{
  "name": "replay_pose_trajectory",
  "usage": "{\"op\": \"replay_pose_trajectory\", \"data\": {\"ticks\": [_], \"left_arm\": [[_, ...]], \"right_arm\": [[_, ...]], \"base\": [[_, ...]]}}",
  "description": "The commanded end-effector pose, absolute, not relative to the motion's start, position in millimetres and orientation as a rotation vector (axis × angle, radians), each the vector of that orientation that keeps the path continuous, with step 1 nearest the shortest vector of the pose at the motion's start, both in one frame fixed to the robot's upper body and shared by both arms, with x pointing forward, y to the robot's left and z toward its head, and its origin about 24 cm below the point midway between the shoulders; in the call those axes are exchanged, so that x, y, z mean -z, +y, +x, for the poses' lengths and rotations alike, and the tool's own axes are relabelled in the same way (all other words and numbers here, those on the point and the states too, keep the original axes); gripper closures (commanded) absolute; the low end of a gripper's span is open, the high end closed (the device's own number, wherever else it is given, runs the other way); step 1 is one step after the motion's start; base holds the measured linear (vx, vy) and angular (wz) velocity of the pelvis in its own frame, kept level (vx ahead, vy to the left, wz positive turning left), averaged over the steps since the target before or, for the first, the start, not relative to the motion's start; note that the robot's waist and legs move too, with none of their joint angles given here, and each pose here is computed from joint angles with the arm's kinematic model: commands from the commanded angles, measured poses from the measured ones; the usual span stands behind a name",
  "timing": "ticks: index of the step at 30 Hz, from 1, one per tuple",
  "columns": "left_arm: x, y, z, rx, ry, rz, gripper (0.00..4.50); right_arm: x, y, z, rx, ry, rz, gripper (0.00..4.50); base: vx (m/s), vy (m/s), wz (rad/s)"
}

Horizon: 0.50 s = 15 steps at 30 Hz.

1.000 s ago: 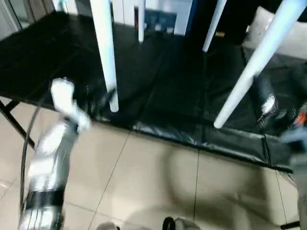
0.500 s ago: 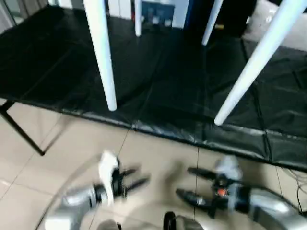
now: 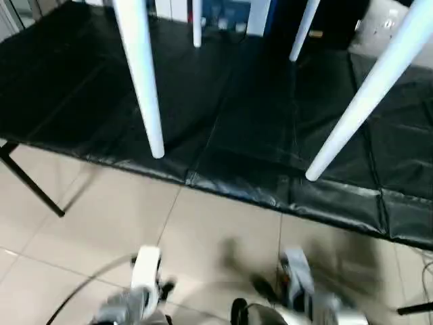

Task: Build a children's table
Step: Flip table

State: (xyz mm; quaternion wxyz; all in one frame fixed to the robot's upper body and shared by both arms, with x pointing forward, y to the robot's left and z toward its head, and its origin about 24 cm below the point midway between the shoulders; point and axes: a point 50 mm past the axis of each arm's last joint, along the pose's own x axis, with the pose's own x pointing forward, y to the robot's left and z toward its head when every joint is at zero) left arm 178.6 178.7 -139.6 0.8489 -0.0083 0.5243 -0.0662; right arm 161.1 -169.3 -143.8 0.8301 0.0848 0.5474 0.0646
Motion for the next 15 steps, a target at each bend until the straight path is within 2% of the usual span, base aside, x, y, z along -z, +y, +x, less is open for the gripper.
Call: {"op": "replay_pose_trajectory", "data": {"ticks": [1, 3, 7, 15], "left_arm": [[145, 174, 171, 0.128, 1.144, 0.025, 1.69], [150, 173, 163, 0.096, 1.188, -0.015, 1.69], [151, 171, 160, 0.098, 1.203, -0.040, 1.69], [151, 171, 160, 0.098, 1.203, -0.040, 1.69]], "right_arm": [[155, -171.4, 140.5, -0.039, 1.277, 0.130, 0.00], [163, -162.8, 123.9, -0.084, 1.317, 0.083, 0.00], [164, -155.1, 122.9, -0.131, 1.314, 0.057, 0.00], [164, -154.5, 123.1, -0.136, 1.311, 0.055, 0.00]], "base": [[0.000, 0.000, 0.00], [0.000, 0.000, 0.00], [0.000, 0.000, 0.00], [0.000, 0.000, 0.00]]}}
